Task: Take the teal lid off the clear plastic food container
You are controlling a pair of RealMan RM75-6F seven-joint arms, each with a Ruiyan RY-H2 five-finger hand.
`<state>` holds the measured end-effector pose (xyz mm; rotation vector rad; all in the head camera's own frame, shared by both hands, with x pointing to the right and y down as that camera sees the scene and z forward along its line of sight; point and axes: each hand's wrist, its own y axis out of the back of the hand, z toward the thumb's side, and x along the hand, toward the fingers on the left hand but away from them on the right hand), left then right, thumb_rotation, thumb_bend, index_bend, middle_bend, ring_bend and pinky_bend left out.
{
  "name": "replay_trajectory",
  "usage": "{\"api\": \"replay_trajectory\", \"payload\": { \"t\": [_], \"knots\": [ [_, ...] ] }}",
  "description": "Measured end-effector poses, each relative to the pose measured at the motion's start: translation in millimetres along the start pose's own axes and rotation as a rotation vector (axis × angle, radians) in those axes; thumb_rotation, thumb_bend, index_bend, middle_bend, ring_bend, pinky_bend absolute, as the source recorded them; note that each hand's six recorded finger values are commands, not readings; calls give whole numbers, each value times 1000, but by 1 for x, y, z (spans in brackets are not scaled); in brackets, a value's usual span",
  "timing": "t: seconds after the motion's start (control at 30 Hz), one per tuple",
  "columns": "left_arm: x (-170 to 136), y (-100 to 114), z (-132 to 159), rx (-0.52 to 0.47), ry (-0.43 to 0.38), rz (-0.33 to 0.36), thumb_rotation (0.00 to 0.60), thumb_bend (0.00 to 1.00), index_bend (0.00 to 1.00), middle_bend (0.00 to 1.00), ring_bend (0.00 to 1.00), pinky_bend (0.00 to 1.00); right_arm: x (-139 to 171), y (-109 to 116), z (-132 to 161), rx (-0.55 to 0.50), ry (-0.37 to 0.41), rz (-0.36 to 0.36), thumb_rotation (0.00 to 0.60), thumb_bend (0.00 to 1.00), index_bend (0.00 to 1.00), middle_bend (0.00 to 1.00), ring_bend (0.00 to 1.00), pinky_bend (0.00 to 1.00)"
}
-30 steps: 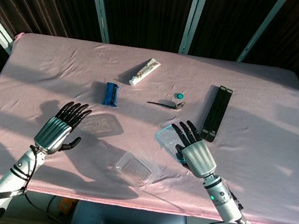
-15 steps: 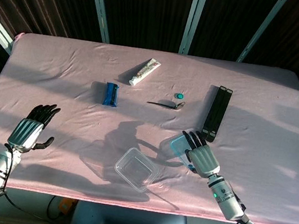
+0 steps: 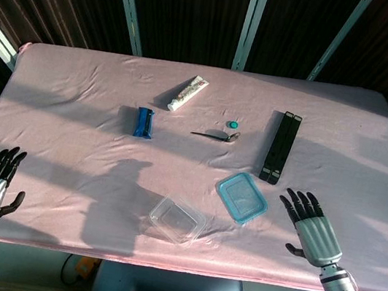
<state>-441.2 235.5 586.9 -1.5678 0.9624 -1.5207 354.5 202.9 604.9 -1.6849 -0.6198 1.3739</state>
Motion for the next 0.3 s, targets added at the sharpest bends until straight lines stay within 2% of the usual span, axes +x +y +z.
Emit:
{"api": "replay_trajectory", "payload": {
  "t": [0.07, 0.17, 0.3],
  "knots": [
    [-19, 6, -7, 1, 38, 45, 600, 350, 0, 0, 0, 0, 27, 6, -20, -6, -102, -44, 600, 109, 0, 0, 0, 0],
    [-42, 9, -14, -6, 56, 77, 600, 350, 0, 0, 0, 0, 70, 14, -48, -17, -256, -95, 600, 109, 0, 0, 0, 0],
    [-48, 9, -15, -22, 42, 83, 600, 350, 0, 0, 0, 0, 92, 25, -63, -43, -323, -149, 600, 109, 0, 0, 0, 0]
  ]
}}
